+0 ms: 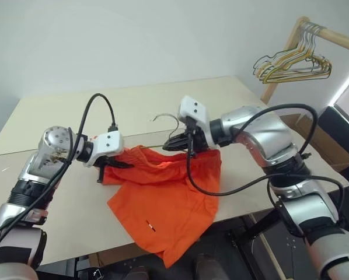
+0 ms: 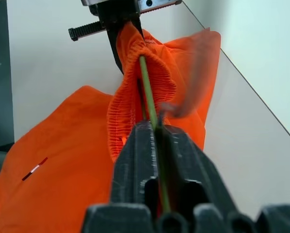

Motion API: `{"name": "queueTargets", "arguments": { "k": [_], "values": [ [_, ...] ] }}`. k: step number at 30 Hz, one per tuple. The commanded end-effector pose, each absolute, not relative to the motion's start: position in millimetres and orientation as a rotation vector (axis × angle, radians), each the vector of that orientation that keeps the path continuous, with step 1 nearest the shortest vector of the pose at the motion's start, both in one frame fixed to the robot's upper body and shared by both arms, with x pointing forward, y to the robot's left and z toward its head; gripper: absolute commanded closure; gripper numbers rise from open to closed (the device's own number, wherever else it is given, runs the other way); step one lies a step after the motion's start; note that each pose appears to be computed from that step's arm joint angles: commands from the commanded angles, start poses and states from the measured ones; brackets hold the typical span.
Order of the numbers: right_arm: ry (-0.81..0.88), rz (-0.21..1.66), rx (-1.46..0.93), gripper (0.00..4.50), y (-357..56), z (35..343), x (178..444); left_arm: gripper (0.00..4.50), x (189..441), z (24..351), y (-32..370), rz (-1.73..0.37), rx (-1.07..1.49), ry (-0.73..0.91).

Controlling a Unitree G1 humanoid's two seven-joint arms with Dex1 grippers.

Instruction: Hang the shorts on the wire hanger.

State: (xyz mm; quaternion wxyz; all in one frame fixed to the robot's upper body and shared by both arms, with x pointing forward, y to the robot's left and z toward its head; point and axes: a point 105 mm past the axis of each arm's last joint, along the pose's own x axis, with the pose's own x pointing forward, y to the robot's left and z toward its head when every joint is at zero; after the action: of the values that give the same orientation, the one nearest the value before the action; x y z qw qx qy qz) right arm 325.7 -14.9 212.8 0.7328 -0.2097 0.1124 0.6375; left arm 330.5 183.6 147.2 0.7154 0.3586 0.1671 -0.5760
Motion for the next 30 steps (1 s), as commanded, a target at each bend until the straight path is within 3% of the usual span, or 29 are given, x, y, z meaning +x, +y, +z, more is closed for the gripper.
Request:
{"name": "queueTargets", "arguments": {
  "k": [1, 3, 10, 17, 23, 26, 30],
  "values": [
    [0.168, 1.407, -0.482, 4.47, -14.3, 223.3, 325.7, 4.50, 334.8, 165.7, 182.0, -1.249, 0.817, 0.294],
    [0.150, 1.419, -0.495, 4.47, -15.6, 222.3, 324.8, 4.50, 336.2, 168.4, 181.8, -1.239, 0.813, 0.264],
    [0.084, 1.439, -0.520, 4.50, -20.3, 221.9, 326.6, 2.36, 333.9, 191.3, 182.1, -1.264, 0.666, 0.203],
    [0.073, 1.445, -0.545, 4.50, -27.0, 221.9, 327.4, 0.03, 336.2, 192.2, 205.5, -1.196, 0.752, 0.212],
    [0.064, 1.452, -0.549, 4.50, -31.1, 226.1, 325.5, 0.03, 336.0, 171.3, 215.6, -1.192, 0.799, 0.271],
    [0.065, 1.452, -0.551, 4.50, -32.2, 226.6, 325.1, 0.65, 341.4, 165.8, 218.1, -1.164, 0.824, 0.286],
    [0.067, 1.453, -0.552, 4.50, -33.6, 226.6, 324.2, 2.02, 343.5, 165.4, 219.4, -1.158, 0.828, 0.283]
  ]
}}
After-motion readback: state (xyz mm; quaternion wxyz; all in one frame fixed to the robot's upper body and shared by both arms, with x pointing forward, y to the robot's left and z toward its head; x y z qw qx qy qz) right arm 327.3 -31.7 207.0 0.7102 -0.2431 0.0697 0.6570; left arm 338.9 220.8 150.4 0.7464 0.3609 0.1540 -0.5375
